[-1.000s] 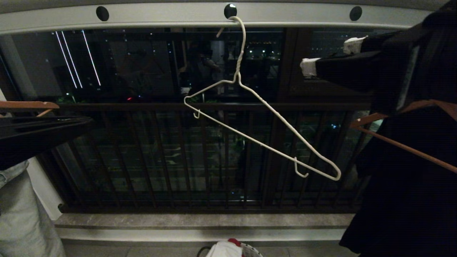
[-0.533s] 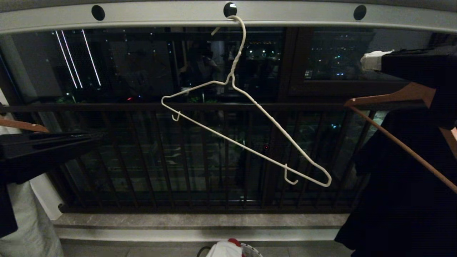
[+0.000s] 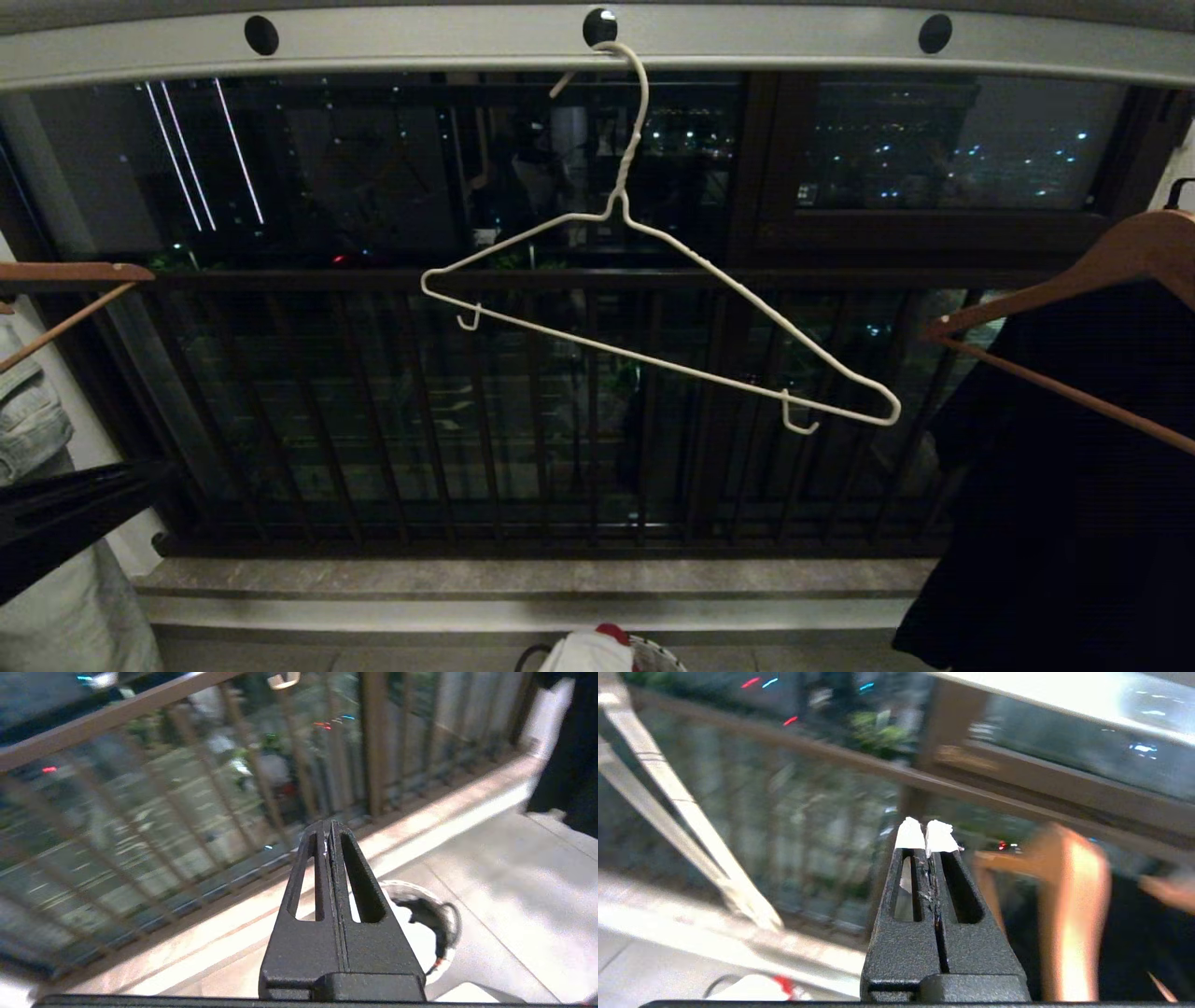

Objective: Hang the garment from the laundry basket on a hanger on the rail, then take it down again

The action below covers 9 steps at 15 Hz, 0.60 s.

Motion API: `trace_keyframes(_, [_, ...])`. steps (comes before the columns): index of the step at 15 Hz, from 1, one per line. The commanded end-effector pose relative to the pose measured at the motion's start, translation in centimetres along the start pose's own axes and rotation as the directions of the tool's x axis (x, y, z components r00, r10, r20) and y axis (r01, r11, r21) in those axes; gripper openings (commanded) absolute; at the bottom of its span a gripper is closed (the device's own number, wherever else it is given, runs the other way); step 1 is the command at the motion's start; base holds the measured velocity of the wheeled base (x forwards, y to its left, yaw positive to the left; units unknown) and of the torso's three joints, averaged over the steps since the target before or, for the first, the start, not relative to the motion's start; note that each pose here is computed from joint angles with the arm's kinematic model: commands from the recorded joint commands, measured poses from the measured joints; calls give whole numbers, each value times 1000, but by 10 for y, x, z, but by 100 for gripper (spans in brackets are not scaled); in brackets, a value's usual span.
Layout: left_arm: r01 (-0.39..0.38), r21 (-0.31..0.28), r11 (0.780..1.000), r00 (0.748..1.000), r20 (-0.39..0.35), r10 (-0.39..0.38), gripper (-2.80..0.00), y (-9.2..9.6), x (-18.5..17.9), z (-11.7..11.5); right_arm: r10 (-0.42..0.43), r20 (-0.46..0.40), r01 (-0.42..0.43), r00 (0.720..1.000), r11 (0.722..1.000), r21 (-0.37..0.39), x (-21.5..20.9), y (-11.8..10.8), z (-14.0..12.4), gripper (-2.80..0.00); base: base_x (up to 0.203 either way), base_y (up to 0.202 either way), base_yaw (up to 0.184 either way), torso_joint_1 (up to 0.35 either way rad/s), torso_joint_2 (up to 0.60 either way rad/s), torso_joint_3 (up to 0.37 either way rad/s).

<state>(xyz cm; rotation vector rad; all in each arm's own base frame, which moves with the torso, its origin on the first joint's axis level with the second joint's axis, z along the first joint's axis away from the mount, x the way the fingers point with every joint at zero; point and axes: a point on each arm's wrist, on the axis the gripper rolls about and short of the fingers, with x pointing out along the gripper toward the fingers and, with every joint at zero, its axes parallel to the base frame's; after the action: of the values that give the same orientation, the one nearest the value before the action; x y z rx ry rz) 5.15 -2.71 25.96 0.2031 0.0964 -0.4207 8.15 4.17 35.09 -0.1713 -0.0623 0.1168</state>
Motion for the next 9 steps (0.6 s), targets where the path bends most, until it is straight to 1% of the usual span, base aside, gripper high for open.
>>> trace_keyframes(1, [-58,-22,998,995,84,60,-280,3,-31,-12,-148,102,143,984,988,54,-61,-32,-11,-280,0,0,0,0,0,0])
trace_keyframes(2, [-96,-49,994,989,111,101,-280,3,-44,-20,-203,125,196,971,978,66,-79,-37,-18,-280,0,0,0,0,0,0])
trace_keyframes(3, [-140,-88,986,980,130,150,-280,2,-53,-26,-260,140,251,955,965,74,-95,-39,-26,-280,0,0,0,0,0,0])
trace_keyframes(4, [-190,-128,973,969,137,207,-280,1,-59,-30,-321,141,313,937,947,71,-106,-38,-34,-280,0,0,0,0,0,0])
trace_keyframes(6, [-304,-201,931,931,146,335,-280,-4,-69,-37,-460,123,457,879,888,52,-120,-34,-51,-280,0,0,0,0,0,0])
trace_keyframes(7, [-321,-221,921,925,136,355,-280,-8,-71,-47,-500,136,497,855,866,54,-131,-32,-57,-280,0,0,0,0,0,0])
trace_keyframes(8, [-327,-234,916,925,121,361,-280,-10,-71,-58,-534,157,532,831,845,60,-143,-29,-62,-280,0,0,0,0,0,0])
trace_keyframes(9, [-348,-241,906,917,113,382,-280,-12,-72,-65,-556,168,555,814,830,60,-152,-26,-69,-280,0,0,0,0,0,0])
